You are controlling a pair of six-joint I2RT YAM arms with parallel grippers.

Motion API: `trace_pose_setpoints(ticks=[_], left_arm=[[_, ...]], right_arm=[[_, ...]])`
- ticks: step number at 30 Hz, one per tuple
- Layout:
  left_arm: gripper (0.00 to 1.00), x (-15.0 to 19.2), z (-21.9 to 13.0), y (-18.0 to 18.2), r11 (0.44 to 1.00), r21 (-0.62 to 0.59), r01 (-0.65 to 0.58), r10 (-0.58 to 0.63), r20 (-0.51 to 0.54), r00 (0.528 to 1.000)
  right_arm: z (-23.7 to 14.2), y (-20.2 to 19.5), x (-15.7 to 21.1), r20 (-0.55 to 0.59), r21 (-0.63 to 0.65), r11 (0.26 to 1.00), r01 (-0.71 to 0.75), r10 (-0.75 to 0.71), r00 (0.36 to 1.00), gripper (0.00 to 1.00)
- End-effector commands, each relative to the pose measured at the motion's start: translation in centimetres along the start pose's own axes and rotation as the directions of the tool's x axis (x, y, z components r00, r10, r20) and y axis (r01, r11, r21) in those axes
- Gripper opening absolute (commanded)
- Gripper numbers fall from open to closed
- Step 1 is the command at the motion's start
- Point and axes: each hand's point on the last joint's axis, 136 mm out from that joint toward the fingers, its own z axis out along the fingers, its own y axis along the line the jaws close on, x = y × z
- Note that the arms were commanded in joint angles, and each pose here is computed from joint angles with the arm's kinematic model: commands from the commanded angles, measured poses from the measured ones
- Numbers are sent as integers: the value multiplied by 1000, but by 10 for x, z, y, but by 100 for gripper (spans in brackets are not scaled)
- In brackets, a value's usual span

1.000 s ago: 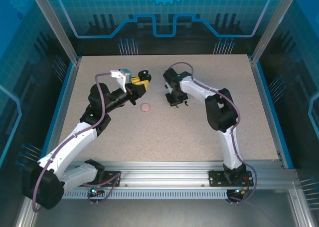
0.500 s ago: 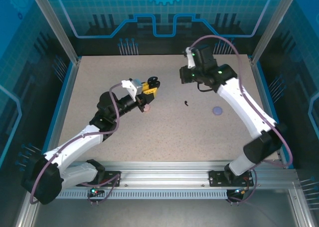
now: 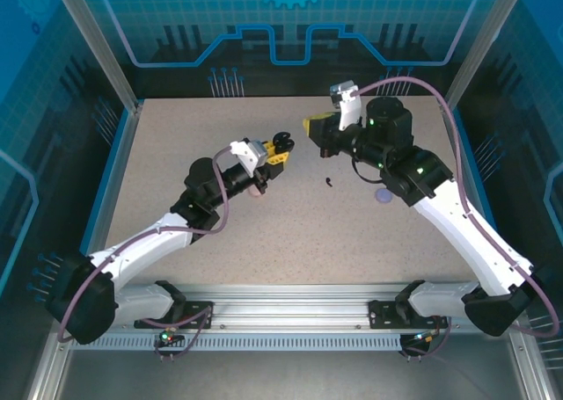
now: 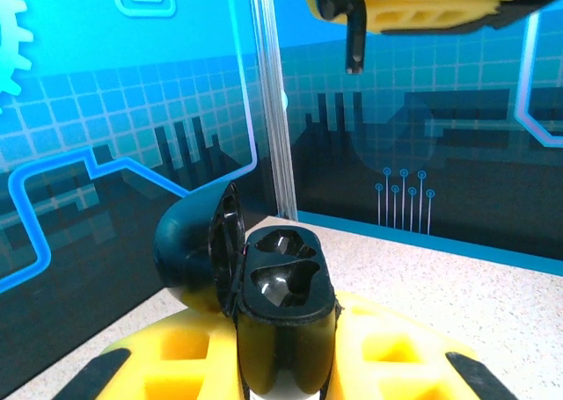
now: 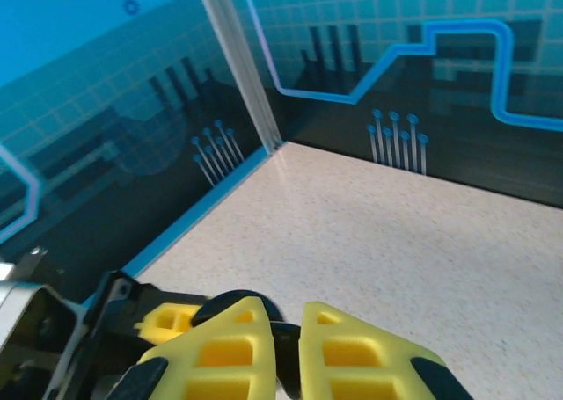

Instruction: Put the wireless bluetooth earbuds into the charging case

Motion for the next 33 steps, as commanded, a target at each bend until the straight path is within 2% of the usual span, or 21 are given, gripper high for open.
trace_pose_setpoints(ticks=[1, 21, 33], left_arm=[[0, -23, 7, -3, 998, 2, -58, 58, 50, 997], [0, -23, 13, -11, 996, 32, -77, 76, 28, 997], [0, -32, 10, -12, 996, 31, -79, 77, 44, 996]], right_arm=[[-4, 27, -10, 94, -106, 992, 65, -56, 994, 10], [14, 39, 16, 46, -147, 987, 58, -52, 998, 9], [31, 27, 36, -15, -101, 993, 61, -63, 998, 7]])
